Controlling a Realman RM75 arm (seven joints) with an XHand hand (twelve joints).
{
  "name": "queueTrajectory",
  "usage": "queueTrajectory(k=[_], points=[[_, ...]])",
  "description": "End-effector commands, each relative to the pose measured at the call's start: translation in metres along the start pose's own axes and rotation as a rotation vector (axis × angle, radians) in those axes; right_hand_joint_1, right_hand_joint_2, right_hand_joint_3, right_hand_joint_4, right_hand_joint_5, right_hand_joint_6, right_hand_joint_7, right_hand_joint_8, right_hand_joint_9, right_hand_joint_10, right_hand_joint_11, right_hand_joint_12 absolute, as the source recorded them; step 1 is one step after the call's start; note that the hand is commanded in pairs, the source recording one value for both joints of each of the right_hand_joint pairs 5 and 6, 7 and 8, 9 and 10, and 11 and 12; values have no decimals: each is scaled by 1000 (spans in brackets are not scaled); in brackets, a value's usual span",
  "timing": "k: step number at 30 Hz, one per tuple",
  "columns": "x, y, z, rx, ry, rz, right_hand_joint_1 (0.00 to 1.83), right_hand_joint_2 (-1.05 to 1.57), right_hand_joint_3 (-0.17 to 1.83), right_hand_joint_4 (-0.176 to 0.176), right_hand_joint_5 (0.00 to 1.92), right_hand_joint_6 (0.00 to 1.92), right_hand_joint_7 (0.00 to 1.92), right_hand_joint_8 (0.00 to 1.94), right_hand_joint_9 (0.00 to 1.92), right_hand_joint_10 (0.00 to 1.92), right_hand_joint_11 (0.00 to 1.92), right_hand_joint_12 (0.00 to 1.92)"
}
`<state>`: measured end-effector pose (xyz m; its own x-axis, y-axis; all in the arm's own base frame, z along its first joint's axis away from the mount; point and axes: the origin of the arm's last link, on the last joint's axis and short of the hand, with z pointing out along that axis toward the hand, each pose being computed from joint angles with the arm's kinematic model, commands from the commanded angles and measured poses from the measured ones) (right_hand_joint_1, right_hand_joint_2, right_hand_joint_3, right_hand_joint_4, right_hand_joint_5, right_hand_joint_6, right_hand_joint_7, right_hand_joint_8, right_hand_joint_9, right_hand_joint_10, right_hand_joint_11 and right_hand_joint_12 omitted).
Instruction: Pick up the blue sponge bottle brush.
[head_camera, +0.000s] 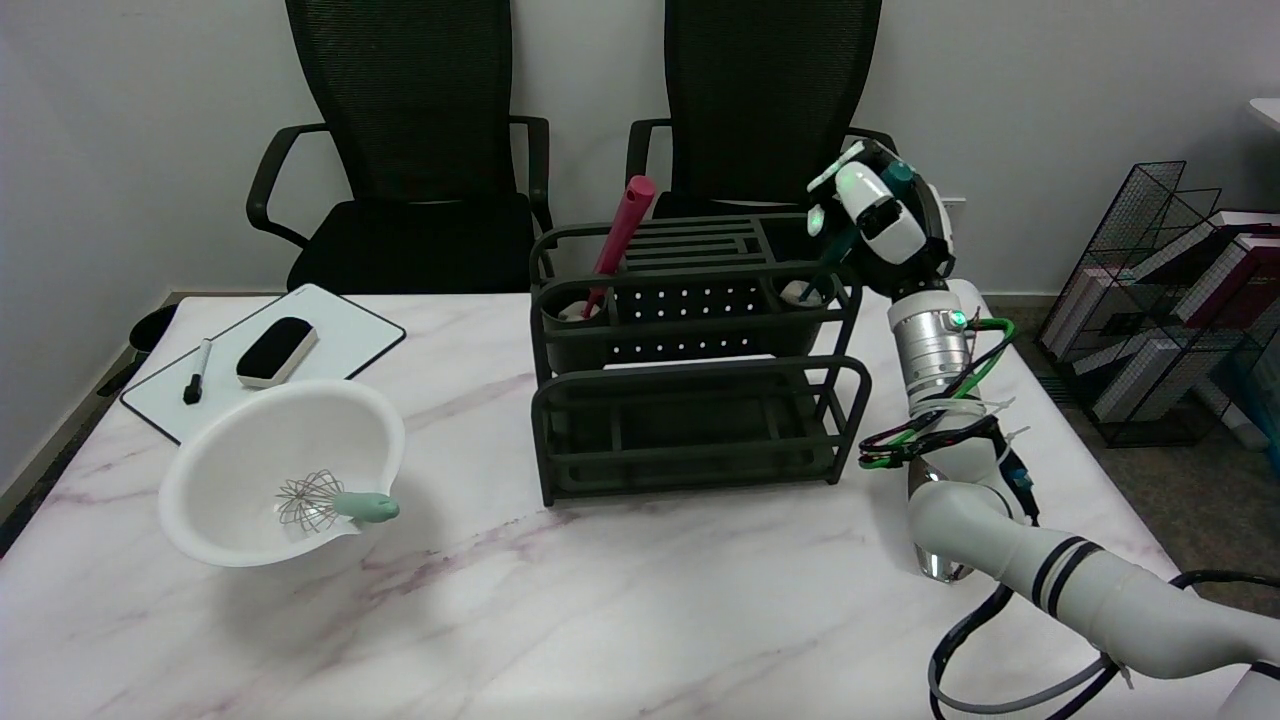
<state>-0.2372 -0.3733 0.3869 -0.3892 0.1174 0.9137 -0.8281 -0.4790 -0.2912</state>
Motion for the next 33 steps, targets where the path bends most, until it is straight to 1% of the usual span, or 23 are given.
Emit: queueTrajectory(k=[1, 4, 5, 8, 10, 12, 16, 19, 28, 30, 33], points=[[-4, -1, 5, 0, -23, -17, 1143, 10, 1167, 0, 1114, 1114, 1148, 1148, 1109, 1109, 1429, 1429], [-5, -1, 5, -5, -25, -13, 1132, -31, 1086, 0, 1122, 1122, 1155, 1155, 1111, 1111, 1433, 1433], [-6, 0, 6, -7, -25, -11, 1133, -29, 1057, 0, 1149, 1149, 1187, 1187, 1127, 1127, 1440, 1440], [-7, 0, 8, -11, -27, -7, 1157, 23, 1012, 0, 1349, 1349, 1390, 1390, 1278, 1278, 1489, 1489], [-9, 1, 9, -17, -30, -4, 1132, 114, 1011, 0, 1557, 1557, 1557, 1557, 1404, 1404, 1544, 1544], [-9, 2, 10, -25, -32, -3, 1107, 199, 986, 0, 1691, 1691, 1652, 1652, 1478, 1478, 1580, 1580], [-10, 3, 11, -36, -32, -3, 1077, 292, 973, 0, 1861, 1861, 1741, 1741, 1552, 1552, 1606, 1606], [-10, 4, 11, -39, -30, -1, 1061, 347, 970, 0, 1920, 1920, 1773, 1773, 1577, 1577, 1612, 1612], [-17, 0, 19, -23, -45, 5, 1000, 660, 868, 0, 1920, 1920, 1835, 1835, 1623, 1623, 1623, 1623], [-22, -2, 24, -27, -55, -18, 982, 787, 825, 0, 1920, 1920, 1861, 1861, 1654, 1654, 1637, 1637], [-29, -4, 31, -36, -68, -48, 979, 847, 816, 0, 1920, 1920, 1896, 1896, 1718, 1718, 1707, 1707]])
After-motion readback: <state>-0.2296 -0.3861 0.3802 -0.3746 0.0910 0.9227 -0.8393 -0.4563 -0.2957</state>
